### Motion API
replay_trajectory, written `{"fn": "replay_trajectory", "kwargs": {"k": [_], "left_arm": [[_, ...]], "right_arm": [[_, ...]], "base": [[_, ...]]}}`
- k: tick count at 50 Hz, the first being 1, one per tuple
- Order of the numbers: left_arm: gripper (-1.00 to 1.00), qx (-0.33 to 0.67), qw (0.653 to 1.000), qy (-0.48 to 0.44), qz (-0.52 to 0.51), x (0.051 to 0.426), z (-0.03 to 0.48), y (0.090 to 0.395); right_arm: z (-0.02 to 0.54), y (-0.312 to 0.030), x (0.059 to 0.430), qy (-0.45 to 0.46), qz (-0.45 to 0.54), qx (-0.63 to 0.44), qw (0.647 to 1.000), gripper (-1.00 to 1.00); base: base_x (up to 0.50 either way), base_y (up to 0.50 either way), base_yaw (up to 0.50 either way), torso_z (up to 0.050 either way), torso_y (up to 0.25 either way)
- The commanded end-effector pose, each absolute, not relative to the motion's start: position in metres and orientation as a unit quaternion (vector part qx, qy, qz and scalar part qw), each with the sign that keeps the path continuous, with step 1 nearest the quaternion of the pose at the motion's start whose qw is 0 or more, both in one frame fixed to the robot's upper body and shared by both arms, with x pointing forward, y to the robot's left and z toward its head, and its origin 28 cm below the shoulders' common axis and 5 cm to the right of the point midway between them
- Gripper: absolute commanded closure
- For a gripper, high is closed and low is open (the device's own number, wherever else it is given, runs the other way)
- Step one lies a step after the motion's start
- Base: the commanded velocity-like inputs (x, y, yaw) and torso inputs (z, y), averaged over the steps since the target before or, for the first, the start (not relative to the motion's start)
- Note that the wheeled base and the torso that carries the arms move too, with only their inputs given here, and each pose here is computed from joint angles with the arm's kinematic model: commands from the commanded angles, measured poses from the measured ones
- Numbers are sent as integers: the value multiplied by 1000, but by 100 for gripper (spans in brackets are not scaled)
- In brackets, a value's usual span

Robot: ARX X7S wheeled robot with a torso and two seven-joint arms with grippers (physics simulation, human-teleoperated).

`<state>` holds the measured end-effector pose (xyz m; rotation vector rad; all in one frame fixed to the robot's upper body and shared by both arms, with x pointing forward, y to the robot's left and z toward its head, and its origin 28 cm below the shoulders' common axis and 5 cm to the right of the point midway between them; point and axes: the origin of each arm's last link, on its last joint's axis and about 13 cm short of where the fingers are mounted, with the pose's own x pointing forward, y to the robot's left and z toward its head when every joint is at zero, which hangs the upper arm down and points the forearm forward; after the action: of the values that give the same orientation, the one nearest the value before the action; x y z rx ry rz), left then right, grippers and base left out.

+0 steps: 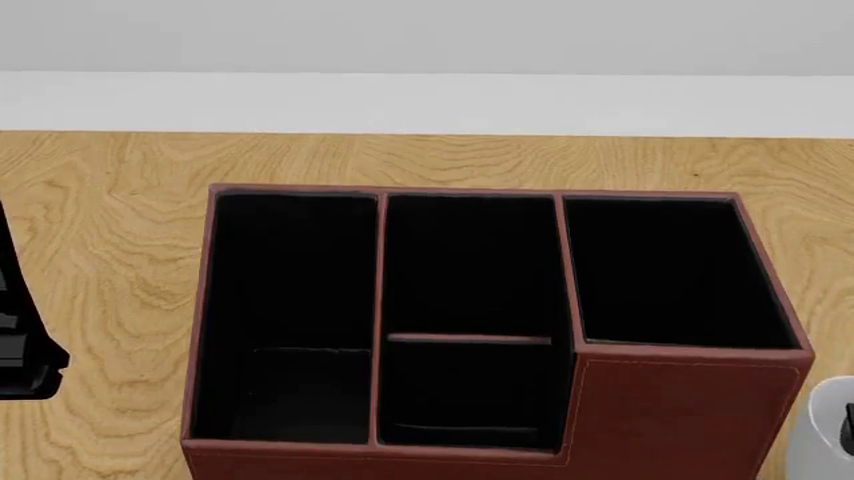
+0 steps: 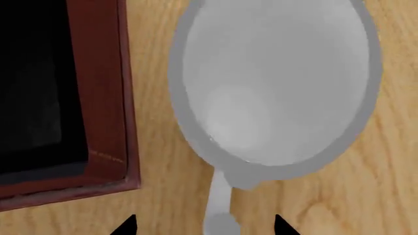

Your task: Pick up the white mug and place it to the right of the caddy.

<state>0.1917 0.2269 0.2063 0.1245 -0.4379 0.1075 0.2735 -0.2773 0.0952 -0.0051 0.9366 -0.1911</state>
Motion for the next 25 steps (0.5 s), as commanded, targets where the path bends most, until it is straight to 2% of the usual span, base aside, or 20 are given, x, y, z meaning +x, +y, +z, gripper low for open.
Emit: {"fn": "replay_trajectory", "kwargs": {"k": [1,25], "left_arm": [[-100,61,973,-217,52,192,207,227],[-100,56,971,-226,49,189,210,226]], "right_arm": [[98,-277,274,443,-92,-8,892,-100],[139,-270,252,393,-84,-25,916,-100]], "base": [[0,0,0,0,0],[0,0,0,0,0]]}}
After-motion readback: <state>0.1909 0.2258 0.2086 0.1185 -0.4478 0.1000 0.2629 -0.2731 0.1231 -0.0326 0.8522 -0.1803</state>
